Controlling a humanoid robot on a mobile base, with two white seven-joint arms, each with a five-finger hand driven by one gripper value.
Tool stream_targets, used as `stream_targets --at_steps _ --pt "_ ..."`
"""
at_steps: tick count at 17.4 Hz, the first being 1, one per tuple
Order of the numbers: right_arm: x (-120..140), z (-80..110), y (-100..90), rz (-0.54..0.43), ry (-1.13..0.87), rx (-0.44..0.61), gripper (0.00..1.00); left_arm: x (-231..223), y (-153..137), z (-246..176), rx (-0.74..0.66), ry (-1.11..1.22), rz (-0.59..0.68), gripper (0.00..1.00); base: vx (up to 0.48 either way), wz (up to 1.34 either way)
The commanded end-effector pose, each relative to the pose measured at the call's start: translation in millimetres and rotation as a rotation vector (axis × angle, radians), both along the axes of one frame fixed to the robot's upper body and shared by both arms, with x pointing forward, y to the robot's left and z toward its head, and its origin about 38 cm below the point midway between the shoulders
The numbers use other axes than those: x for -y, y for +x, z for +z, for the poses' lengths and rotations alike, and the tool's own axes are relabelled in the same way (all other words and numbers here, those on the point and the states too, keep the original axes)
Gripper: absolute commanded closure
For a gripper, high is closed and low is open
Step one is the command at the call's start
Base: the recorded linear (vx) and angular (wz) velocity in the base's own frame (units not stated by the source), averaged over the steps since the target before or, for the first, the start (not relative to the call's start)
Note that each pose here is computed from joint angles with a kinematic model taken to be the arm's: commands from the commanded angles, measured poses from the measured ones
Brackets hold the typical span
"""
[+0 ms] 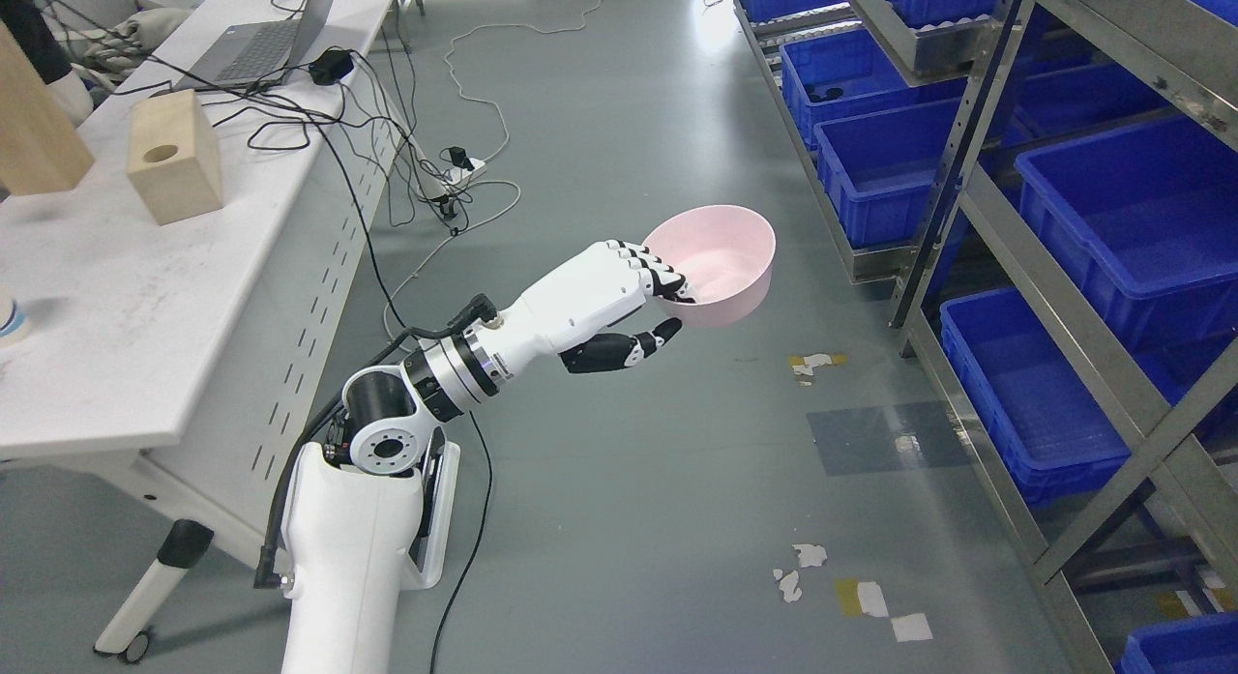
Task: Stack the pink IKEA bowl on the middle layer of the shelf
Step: 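Hold the pink bowl in the left hand while driving to another shelf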
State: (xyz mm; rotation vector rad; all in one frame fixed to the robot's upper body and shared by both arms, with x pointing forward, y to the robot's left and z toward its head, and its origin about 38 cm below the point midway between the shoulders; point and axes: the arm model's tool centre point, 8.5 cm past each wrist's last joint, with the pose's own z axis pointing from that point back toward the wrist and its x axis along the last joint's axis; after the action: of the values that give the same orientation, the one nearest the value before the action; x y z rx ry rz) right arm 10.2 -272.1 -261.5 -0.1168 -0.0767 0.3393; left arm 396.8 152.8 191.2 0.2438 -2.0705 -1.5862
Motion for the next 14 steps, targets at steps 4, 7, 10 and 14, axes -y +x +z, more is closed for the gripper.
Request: stream_targets --at_steps 4,7,10,14 --pt "10 0.7 -3.9 0.002 -0.015 0.002 0.00 6 -4 -6 -0.006 0.012 -0.024 0.98 0.285 -0.07" --pt "10 0.7 -3.9 0.002 -0.015 0.002 0.00 10 -5 -6 -0.007 0.015 -0.038 0.98 0.250 -0.14" --pt "10 0.7 -3.9 0.000 -0.015 0.002 0.00 19 -8 -7 -0.005 0.020 -0.063 0.98 0.214 -0.49" --pt "10 0.7 -3.9 0.000 -0.015 0.002 0.00 30 -11 -9 -0.009 0.030 -0.097 0.98 0.160 -0.89"
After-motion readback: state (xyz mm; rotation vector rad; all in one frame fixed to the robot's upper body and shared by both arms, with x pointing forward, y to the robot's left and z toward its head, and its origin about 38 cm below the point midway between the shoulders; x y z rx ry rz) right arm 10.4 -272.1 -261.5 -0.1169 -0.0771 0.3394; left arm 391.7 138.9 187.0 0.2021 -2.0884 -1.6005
